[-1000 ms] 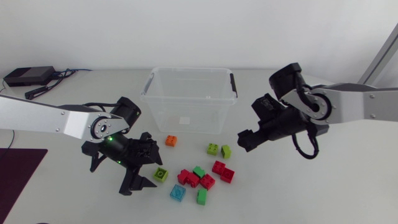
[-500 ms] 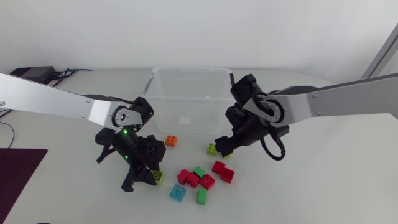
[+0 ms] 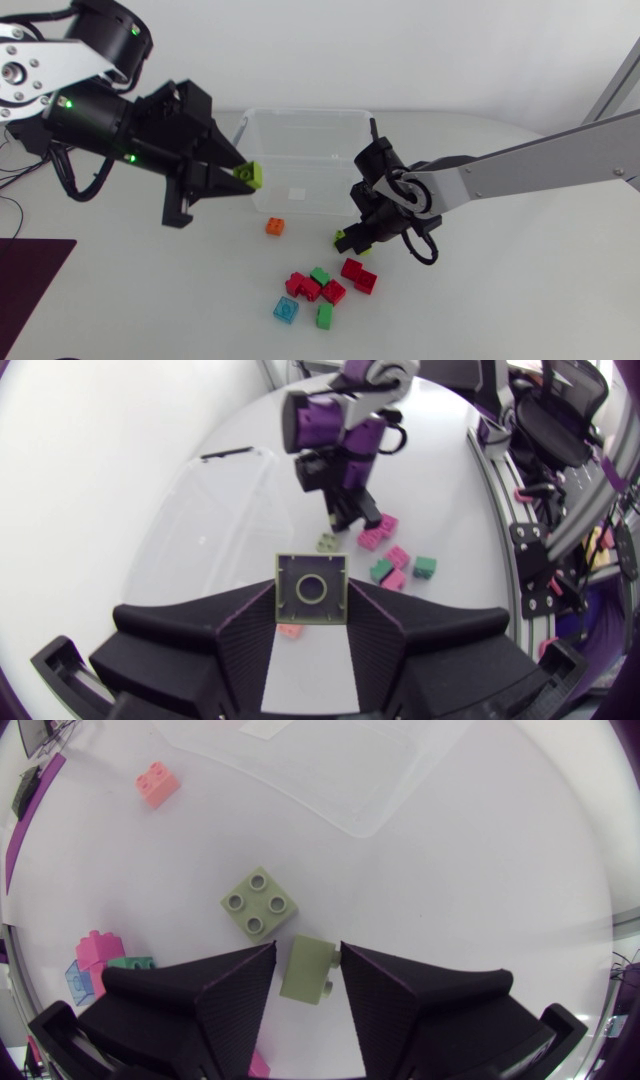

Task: Pick up the duplo bricks and place them in the container

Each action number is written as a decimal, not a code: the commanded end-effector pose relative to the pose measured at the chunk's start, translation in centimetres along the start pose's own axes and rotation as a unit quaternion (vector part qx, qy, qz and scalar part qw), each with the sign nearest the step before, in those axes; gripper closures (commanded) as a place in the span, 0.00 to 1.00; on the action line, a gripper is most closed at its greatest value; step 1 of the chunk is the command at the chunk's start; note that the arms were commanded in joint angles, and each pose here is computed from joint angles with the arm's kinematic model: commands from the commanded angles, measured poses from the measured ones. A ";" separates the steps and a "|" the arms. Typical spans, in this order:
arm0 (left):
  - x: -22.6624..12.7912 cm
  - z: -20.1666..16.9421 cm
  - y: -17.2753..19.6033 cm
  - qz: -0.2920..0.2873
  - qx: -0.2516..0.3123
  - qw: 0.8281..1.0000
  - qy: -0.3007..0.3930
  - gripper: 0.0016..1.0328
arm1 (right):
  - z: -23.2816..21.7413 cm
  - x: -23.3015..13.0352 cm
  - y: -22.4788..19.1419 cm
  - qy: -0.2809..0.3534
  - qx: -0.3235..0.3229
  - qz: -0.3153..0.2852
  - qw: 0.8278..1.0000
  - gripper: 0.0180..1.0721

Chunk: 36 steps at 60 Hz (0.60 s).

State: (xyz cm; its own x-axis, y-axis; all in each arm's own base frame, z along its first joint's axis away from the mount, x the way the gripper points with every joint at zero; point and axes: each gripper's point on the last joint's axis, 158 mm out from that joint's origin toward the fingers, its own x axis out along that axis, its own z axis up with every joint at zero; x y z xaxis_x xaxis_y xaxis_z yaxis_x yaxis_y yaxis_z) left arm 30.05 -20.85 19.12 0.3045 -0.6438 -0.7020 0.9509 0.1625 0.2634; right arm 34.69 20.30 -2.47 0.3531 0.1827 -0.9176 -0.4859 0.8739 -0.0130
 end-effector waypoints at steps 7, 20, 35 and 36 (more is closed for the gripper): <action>0.2 1.6 6.9 0.087 -0.106 0.988 -0.064 0.76 | -3.1 0.3 0.0 0.031 -0.007 -0.005 0.999 0.70; 5.2 -1.2 15.1 0.166 -0.194 0.966 -0.049 0.71 | -0.6 -5.7 -0.8 -0.031 -0.006 -0.007 0.999 0.71; 9.2 -3.9 19.7 0.234 -0.252 0.939 -0.001 0.04 | 4.5 -12.7 -0.9 -0.108 0.000 -0.007 0.994 0.71; 8.9 -3.9 19.7 0.237 -0.255 0.937 -0.004 0.04 | 5.2 -13.3 -1.0 -0.118 0.000 -0.007 0.993 0.70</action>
State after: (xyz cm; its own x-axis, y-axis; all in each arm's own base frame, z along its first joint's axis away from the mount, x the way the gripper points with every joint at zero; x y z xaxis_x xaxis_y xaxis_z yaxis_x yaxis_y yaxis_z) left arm 50.99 -20.19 14.84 0.6828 -0.4195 -0.5981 0.6419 0.7354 0.2170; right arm 33.53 19.12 8.86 0.4903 0.2515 -0.8345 -0.4825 0.8757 -0.0196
